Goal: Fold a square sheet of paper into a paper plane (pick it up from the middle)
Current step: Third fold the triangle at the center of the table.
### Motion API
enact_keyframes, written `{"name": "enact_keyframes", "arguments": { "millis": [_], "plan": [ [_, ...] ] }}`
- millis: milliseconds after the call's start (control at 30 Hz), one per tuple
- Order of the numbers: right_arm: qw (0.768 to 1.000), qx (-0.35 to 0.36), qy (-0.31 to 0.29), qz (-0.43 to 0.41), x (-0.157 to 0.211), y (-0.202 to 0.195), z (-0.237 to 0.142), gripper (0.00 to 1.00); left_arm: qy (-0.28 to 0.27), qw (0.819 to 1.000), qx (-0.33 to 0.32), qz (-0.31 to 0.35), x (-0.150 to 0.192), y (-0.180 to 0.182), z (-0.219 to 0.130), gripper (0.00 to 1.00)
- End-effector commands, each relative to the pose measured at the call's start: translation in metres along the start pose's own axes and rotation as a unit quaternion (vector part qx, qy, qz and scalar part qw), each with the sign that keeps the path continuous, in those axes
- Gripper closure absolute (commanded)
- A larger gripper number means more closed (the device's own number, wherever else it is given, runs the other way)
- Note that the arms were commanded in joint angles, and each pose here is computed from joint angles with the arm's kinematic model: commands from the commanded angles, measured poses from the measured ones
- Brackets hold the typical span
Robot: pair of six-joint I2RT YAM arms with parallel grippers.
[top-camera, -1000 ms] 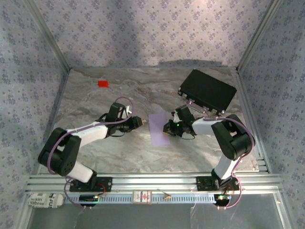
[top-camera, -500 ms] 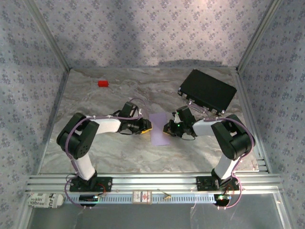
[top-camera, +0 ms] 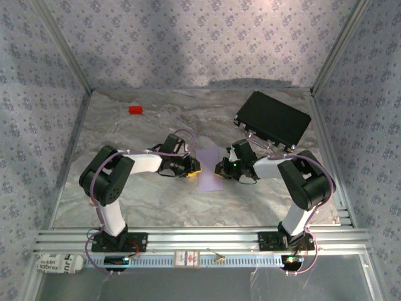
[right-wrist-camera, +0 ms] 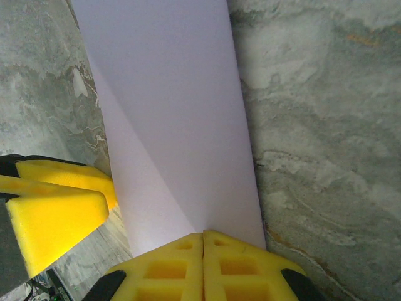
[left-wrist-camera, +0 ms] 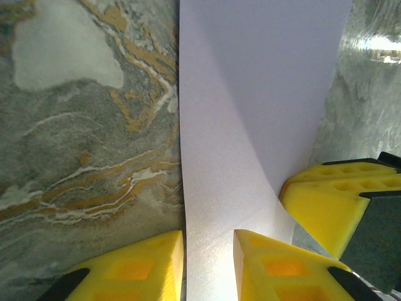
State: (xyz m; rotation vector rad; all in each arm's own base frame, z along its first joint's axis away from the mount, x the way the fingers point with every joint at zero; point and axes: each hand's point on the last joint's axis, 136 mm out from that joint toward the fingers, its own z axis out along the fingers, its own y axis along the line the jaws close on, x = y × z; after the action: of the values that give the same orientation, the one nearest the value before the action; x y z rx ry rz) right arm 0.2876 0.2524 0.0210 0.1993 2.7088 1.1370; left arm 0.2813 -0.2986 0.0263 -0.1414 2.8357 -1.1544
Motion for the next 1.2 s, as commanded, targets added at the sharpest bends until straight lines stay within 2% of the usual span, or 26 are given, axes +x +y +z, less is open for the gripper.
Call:
{"name": "enact_keyframes", "arguments": {
  "millis": [0, 900, 1033, 1167],
  "plan": [
    [0.999, 0.021, 0.013, 0.021, 0.008, -0.016, 0.003, 0.92, 0.017, 1.000, -0.001, -0.002, 0.005, -0.001, 0.007, 0.73],
    [0.999, 0.024, 0.011, 0.023, 0.008, -0.020, 0.005, 0.92, -0.003, 0.999, 0.041, 0.008, -0.004, -0.020, 0.003, 0.73],
    [0.999, 0.021, 0.011, 0.022, 0.007, -0.019, 0.004, 0.92, -0.006, 0.999, 0.045, 0.007, -0.004, -0.021, 0.003, 0.76],
    [1.000, 0.012, 0.005, 0.016, 0.005, -0.014, 0.003, 0.91, -0.010, 0.999, 0.044, 0.007, -0.005, -0.021, 0.000, 0.84]
  ]
}}
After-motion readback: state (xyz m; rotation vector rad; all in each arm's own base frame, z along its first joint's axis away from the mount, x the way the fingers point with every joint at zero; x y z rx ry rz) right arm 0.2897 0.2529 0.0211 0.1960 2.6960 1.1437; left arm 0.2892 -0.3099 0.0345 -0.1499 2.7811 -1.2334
